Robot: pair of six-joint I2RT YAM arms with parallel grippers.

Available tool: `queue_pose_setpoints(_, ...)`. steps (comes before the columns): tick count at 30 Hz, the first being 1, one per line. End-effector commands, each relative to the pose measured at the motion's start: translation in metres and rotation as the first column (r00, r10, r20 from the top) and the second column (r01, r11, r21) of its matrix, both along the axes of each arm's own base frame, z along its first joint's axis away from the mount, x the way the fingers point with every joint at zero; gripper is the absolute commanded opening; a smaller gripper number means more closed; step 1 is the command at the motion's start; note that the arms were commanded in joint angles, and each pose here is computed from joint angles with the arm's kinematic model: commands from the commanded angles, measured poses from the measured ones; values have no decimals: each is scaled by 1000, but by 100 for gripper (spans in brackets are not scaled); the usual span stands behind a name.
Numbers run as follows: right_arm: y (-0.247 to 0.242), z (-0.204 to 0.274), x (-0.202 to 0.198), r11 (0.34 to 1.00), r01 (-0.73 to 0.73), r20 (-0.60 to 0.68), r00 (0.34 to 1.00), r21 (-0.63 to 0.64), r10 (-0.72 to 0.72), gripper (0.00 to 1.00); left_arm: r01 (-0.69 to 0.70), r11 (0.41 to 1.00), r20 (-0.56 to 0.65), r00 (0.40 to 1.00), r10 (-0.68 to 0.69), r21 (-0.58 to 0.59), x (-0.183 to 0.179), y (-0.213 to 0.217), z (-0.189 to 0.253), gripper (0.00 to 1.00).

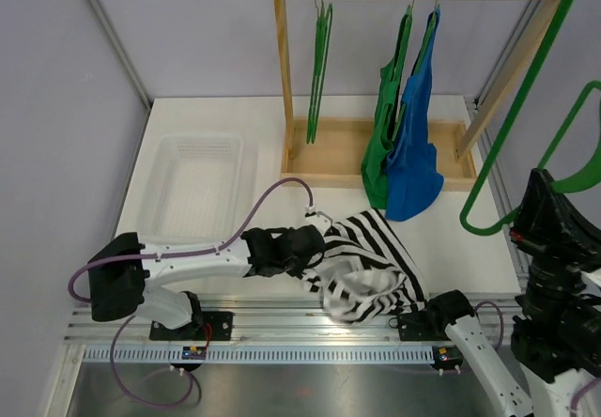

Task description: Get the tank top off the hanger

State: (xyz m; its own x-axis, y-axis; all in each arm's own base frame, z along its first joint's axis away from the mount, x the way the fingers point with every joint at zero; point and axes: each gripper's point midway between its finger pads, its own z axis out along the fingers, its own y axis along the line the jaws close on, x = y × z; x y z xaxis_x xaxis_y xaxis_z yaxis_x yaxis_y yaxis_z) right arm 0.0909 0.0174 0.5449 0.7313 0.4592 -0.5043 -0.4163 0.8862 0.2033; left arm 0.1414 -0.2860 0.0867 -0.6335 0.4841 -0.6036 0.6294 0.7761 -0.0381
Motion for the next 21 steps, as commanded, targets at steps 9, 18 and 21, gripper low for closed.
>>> queue_pose_setpoints(9,-39,-95,59,950,175,-815,488,-258,-312,0,-363,924,192,904,381,-122,34,69,91,0)
queue_pose_setpoints(18,-16,-136,120,925,86,-903,201,-371,-381,0,-498,833,225,806,547,-242,55,134,149,27)
queue_pose_setpoints(21,-7,-111,152,912,85,-885,220,-401,-410,0,-416,869,202,858,473,-267,47,123,149,55)
